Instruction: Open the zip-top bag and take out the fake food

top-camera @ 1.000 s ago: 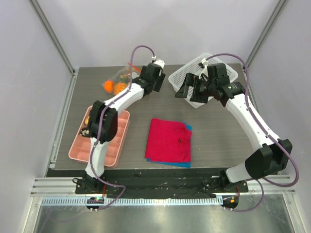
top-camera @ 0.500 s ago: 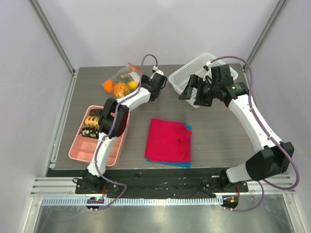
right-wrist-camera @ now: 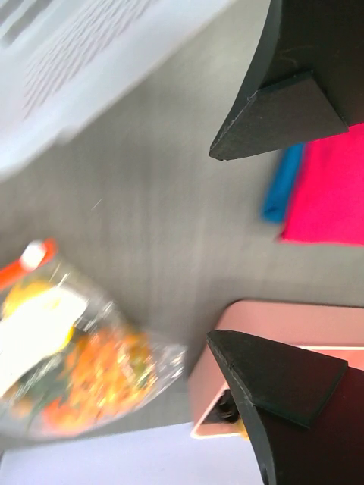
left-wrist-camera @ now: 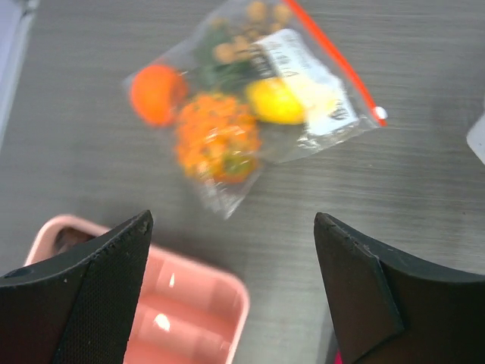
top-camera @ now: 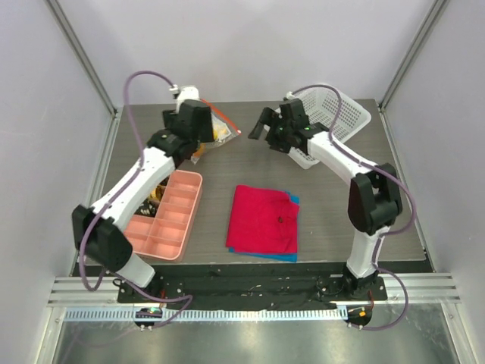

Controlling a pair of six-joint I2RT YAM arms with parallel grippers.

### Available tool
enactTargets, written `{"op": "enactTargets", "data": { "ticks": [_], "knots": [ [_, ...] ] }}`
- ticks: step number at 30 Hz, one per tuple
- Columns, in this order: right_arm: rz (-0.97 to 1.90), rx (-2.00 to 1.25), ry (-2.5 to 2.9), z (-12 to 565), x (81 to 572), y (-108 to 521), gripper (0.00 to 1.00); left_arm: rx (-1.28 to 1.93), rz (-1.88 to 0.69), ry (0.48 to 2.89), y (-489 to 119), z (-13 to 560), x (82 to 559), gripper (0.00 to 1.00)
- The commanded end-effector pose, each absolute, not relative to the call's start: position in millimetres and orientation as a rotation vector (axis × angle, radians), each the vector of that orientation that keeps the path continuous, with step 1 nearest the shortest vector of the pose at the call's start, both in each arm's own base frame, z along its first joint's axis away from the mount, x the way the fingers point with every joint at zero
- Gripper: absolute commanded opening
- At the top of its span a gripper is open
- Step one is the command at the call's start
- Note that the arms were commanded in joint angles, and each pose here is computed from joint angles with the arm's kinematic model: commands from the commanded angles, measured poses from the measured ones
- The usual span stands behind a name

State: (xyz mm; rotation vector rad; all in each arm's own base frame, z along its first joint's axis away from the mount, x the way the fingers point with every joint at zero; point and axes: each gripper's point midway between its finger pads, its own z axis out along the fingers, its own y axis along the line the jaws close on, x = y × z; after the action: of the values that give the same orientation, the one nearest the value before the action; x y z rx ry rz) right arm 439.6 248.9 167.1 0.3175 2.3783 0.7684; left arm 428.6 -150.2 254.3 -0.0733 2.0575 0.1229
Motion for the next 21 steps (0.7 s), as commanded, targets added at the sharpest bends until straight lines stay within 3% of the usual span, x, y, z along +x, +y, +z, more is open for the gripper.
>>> {"op": "enactTargets", "data": {
  "ticks": [1,7,15,21],
  "knots": [
    [0.781,0.303,2.031,226.6,495.3,299.2,1.0,-0.256,0.15,2.2,-98.6,242.2,363.8,0.85],
    [0.722,0.385,2.054,174.2,522.4,343.2,1.0,-0.163,-0.055,2.093,-92.4,287.9,310.6,0.84],
    [0.607,0.373,2.077,117.6,542.8,381.2,1.0,-0.152,-0.127,2.101,-82.7,293.4,268.0,0.83],
    [0.606,0.377,2.049,98.9,555.7,388.3,0.83,-0.139,-0.126,2.094,-74.1,301.3,249.5,0.84]
  ]
}}
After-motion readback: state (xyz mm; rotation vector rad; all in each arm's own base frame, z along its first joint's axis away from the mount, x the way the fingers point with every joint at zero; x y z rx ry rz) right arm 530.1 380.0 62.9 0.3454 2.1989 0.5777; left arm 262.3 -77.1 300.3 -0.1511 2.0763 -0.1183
